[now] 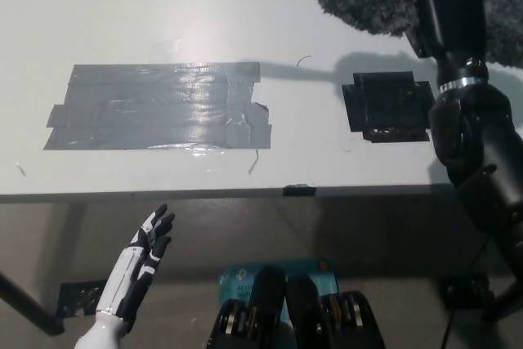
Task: A person hands a grey duster to the robot and the robot grabs it with its right hand and places it on the black marked spot infron tof it on the desk
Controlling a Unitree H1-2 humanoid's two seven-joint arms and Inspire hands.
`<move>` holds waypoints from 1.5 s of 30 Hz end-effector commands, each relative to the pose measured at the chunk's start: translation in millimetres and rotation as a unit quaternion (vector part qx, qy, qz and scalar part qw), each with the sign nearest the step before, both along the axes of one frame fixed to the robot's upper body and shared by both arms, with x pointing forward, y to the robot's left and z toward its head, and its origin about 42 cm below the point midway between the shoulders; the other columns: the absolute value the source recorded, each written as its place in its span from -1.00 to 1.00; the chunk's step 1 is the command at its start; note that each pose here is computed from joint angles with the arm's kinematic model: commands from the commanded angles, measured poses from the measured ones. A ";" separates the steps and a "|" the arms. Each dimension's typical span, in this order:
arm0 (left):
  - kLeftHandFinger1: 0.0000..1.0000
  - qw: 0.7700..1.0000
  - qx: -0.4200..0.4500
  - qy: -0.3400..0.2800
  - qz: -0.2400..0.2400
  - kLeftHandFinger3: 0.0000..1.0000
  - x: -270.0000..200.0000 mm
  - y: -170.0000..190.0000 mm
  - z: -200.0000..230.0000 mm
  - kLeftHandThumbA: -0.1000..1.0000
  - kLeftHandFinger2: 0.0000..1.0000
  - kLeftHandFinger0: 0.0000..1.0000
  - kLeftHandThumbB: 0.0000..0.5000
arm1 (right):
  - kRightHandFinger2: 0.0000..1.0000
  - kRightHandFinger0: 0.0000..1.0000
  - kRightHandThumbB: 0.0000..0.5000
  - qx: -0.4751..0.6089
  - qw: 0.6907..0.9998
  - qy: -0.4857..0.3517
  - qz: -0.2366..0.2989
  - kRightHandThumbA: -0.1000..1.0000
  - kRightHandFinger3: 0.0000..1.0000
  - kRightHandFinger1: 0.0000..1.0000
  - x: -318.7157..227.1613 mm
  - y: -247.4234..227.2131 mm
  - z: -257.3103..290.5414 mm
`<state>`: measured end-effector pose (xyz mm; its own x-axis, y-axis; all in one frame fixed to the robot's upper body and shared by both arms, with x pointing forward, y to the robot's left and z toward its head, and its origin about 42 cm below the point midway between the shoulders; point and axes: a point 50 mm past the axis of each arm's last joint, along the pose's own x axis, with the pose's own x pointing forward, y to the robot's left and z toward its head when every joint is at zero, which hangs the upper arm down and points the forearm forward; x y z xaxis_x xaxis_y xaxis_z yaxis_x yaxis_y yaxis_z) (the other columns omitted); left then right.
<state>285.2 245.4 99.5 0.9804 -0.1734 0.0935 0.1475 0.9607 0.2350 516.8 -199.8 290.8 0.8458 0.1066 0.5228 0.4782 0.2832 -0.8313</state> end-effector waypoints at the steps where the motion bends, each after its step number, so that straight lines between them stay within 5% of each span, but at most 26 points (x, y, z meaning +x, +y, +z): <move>1: 1.00 1.000 0.005 -0.025 -0.013 1.00 4.5 2.5 8.3 0.86 1.00 0.95 -0.49 | 0.65 -1.00 -0.10 0.012 1.000 -0.022 0.017 -1.00 0.60 -0.17 13.3 0.1 26.7; 8: 1.00 1.000 0.006 -0.022 -0.011 1.00 5.6 0.7 9.8 0.89 1.00 0.94 -0.46 | 0.69 -0.93 -0.28 0.014 0.992 0.127 0.003 -0.92 0.78 -0.03 28.1 -4.0 -7.7; 9: 1.00 1.000 0.006 -0.022 -0.011 1.00 5.3 0.7 10.3 0.89 1.00 0.94 -0.46 | 1.00 -0.41 -0.16 0.018 0.981 0.194 -0.002 -0.46 1.00 0.49 30.7 -4.0 -8.4; 10: 1.00 1.000 0.004 -0.021 -0.011 1.00 5.9 0.3 11.0 0.88 1.00 0.94 -0.46 | 1.00 0.10 0.42 0.032 0.966 0.255 0.005 0.03 1.00 0.87 32.2 -4.6 -6.4; 11: 1.00 1.000 0.004 -0.021 -0.011 1.00 6.4 0.3 11.4 0.88 1.00 0.94 -0.46 | 1.00 0.28 0.43 0.037 0.962 0.270 0.010 0.12 1.00 0.83 32.6 -4.8 -4.9; 12: 1.00 1.000 0.005 -0.024 -0.012 1.00 7.0 0.8 12.7 0.88 1.00 0.94 -0.47 | 1.00 1.00 0.68 0.038 0.946 0.321 0.019 0.31 1.00 1.00 32.6 -5.4 -1.6; 13: 1.00 1.000 0.006 -0.025 -0.013 1.00 6.7 1.1 13.1 0.88 1.00 0.94 -0.48 | 1.00 1.00 0.99 0.031 0.937 0.348 0.021 0.45 1.00 1.00 30.6 -3.7 1.6; 20: 1.00 0.999 0.014 -0.025 -0.015 1.00 7.1 0.7 13.5 0.87 1.00 0.90 -0.53 | 1.00 1.00 1.00 0.012 0.921 0.384 0.072 0.63 1.00 1.00 12.4 0.5 33.5; 25: 1.00 0.999 0.017 -0.023 -0.016 1.00 8.7 0.4 12.5 0.70 1.00 0.80 -0.57 | 1.00 1.00 1.00 0.063 0.904 0.361 0.219 0.59 1.00 1.00 -34.5 9.6 93.7; 29: 1.00 1.000 0.011 -0.020 -0.021 1.00 9.9 -0.8 14.8 0.54 1.00 0.81 -0.61 | 1.00 1.00 1.00 0.071 0.903 0.324 0.274 0.74 1.00 1.00 -69.6 2.2 132.8; 34: 1.00 0.999 0.016 -0.025 -0.021 1.00 12.6 1.2 17.1 0.48 1.00 0.78 -0.66 | 1.00 1.00 1.00 0.053 0.895 0.240 0.373 0.54 1.00 1.00 -134.9 -17.7 176.5; 39: 1.00 0.999 0.017 -0.028 -0.022 1.00 17.1 1.9 20.1 0.47 1.00 0.78 -0.68 | 1.00 1.00 1.00 0.080 0.850 0.196 0.483 0.39 1.00 1.00 -195.7 -44.4 200.4; 41: 1.00 0.999 0.016 -0.028 -0.023 1.00 17.1 2.3 20.2 0.45 1.00 0.77 -0.72 | 1.00 1.00 1.00 0.091 0.856 0.148 0.487 0.52 1.00 1.00 -220.0 -55.8 205.3; 45: 1.00 0.999 0.018 -0.027 -0.022 1.00 18.4 5.2 20.3 0.42 1.00 0.76 -0.70 | 1.00 1.00 1.00 0.144 0.861 0.077 0.482 0.43 1.00 1.00 -256.3 -71.4 196.0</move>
